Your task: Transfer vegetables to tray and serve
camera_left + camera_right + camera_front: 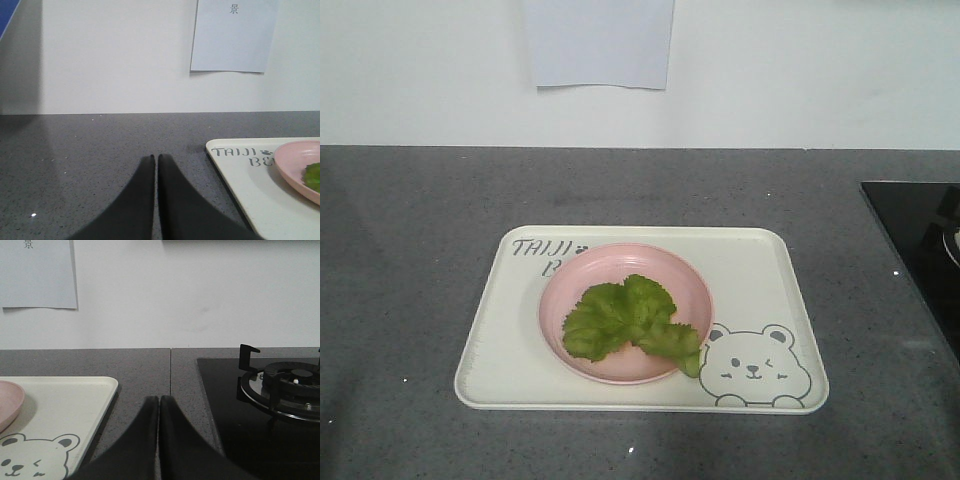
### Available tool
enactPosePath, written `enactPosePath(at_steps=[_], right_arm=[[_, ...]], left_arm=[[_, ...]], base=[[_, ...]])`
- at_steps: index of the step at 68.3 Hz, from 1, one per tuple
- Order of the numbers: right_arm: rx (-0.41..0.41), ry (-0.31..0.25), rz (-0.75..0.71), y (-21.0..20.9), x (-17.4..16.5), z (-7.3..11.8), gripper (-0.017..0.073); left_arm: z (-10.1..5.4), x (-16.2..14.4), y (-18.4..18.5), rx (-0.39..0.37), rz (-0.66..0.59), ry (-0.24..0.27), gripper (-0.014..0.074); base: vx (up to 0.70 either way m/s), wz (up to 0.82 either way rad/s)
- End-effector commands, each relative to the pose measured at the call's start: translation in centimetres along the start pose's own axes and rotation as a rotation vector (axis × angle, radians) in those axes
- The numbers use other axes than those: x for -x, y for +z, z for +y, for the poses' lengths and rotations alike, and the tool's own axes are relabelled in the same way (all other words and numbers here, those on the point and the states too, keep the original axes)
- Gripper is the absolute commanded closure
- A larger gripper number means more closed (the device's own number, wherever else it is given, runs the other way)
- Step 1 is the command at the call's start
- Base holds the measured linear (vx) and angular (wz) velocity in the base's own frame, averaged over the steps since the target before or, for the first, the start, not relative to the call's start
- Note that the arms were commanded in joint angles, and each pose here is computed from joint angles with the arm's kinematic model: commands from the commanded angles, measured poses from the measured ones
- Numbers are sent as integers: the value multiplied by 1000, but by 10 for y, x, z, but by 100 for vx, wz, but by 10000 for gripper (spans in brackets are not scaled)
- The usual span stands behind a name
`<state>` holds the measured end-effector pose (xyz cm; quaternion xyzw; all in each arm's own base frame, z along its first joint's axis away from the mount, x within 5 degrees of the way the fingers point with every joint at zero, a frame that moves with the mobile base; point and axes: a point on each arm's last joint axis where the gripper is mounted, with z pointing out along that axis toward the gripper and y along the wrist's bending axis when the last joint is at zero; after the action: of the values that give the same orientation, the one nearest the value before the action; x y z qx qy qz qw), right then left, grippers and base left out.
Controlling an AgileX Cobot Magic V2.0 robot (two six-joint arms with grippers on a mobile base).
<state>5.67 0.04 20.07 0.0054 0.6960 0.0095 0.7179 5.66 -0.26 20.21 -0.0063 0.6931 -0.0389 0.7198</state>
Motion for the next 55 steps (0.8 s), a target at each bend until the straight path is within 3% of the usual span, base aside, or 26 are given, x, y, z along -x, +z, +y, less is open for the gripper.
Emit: enactPosePath(at_steps=[1, 55], right_arm=[[-7, -5, -64, 0, 2, -1, 565], [-4, 25, -17, 0, -3, 0, 565]], left_arm=[[0, -1, -1, -8, -69, -9, 599], [0, -1, -1, -8, -69, -9, 599]], base=[[0, 0], [0, 0]])
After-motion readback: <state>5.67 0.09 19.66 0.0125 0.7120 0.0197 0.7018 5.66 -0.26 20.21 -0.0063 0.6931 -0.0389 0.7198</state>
